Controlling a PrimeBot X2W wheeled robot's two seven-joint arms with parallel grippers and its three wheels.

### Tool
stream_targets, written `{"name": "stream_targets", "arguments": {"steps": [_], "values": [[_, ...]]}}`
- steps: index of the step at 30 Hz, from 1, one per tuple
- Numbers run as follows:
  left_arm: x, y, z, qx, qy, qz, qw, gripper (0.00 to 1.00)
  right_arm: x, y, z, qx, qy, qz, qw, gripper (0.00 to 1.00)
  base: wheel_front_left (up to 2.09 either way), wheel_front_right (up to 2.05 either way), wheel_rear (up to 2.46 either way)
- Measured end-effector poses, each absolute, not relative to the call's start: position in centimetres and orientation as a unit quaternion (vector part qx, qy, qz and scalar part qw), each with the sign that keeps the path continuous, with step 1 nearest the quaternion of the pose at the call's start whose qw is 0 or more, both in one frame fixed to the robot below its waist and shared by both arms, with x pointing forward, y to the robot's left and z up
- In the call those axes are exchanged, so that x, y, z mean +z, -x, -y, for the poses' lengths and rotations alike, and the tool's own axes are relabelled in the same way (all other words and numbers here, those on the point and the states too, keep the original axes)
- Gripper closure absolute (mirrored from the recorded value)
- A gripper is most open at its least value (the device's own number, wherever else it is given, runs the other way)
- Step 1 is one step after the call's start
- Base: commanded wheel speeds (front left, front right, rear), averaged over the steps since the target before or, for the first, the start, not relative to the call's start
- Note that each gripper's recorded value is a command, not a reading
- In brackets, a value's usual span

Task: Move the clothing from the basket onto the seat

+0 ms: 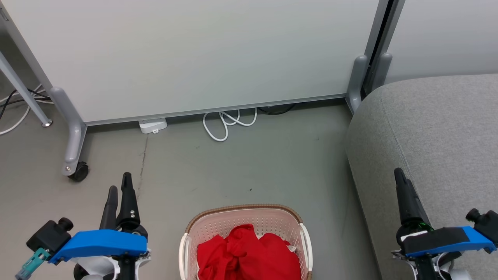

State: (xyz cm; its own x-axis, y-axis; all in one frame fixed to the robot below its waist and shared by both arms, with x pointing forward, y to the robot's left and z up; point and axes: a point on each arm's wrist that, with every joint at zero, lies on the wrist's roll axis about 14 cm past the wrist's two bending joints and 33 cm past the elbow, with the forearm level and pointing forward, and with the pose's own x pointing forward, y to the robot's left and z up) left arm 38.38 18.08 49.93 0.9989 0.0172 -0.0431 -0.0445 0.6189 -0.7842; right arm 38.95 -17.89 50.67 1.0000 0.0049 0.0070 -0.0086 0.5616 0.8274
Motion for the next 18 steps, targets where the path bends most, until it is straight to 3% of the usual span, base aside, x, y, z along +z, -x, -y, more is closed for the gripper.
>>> {"name": "stream_targets", "arguments": {"steps": [7,18], "values": [[50.0,-38.4,-17.6,0.014,0.369,-0.016,0.929,0.0,51.2,-39.1,17.0,0.021,-0.396,0.007,0.918,0.0,0.0,0.0,0.0],[49.6,-38.3,-16.8,0.005,0.274,-0.022,0.962,0.0,51.3,-39.1,16.1,0.038,-0.315,0.011,0.948,0.0,0.0,0.0,0.0]]}}
